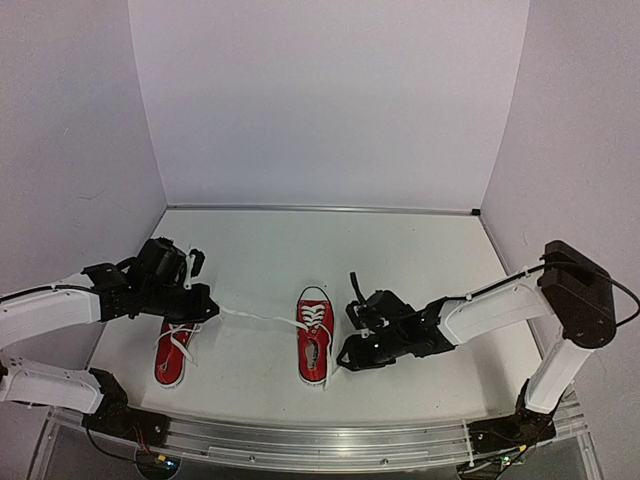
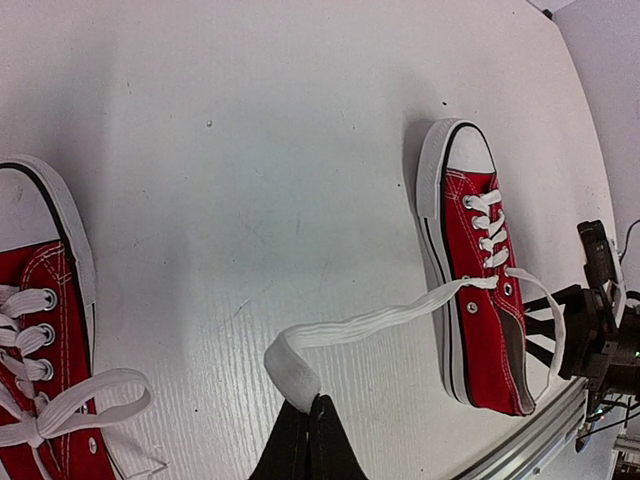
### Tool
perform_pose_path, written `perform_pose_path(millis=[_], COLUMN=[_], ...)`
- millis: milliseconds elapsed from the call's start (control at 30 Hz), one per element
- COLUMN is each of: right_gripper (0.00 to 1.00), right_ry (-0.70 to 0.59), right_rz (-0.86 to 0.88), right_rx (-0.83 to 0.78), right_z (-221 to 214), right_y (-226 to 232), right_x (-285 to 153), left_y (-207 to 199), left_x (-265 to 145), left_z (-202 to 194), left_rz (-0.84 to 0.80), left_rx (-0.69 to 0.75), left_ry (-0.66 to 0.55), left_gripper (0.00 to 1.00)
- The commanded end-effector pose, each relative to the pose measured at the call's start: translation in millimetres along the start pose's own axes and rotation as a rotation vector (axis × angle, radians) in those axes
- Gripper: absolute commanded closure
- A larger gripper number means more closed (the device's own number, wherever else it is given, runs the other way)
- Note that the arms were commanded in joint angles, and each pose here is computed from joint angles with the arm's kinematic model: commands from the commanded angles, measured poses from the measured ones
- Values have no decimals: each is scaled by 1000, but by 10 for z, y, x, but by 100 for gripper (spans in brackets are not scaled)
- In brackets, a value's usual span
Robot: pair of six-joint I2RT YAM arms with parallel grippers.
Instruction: Tie the shoes
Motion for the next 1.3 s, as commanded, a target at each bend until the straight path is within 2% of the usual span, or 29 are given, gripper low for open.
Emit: perform_pose_path(millis=[0, 67, 100, 267, 433, 533, 633, 800, 967, 1100, 1267], right_gripper=[81, 98, 100, 100, 100, 100, 100, 100, 100, 100, 100], right_ry=[3, -10, -25, -155, -428, -575, -619, -555, -548, -488, -383], right_rz=[-43, -44, -40, -78, -96, -88, -75, -10, 214, 367, 501], right_rx=[6, 12, 13, 32, 115, 136, 83, -77, -183, -243, -306], right_z=[-43, -54, -44, 76, 367, 490, 610, 974, 1412, 1656, 1648], right_y=[-82, -105, -96, -109, -203, -222, -96, 424, 1131, 1658, 2320], right_x=[44, -22, -84, -561, -1452, -1921, -2092, -1924, -1771, -1396, -827], left_y=[-103, -105, -106, -66, 48, 31, -68, -301, -396, -475, -502], left_x=[-96, -90, -90, -189, -401, -448, -459, -553, -745, -906, -1006], left_z=[172, 172, 171, 196, 234, 228, 223, 221, 184, 145, 103], left_rz=[-44, -46, -46, 19, 156, 132, 19, -224, -357, -465, -512], left_rx=[20, 25, 29, 65, 72, 84, 132, 240, 267, 289, 299], left_ry=[-74, -72, -70, -67, -88, -93, -108, -137, -207, -243, -249], left_gripper=[100, 100, 100, 100, 100, 100, 100, 100, 100, 100, 100])
Point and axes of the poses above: each gripper's point midway between its finger pads, its own x axis out along the fingers, its own y axis along the line the jaws close on, z = x × y, the point moved 8 cm from there along -x, back along the fingers, and after that the axes turned 10 degrees about x, right-handed, at the moved point
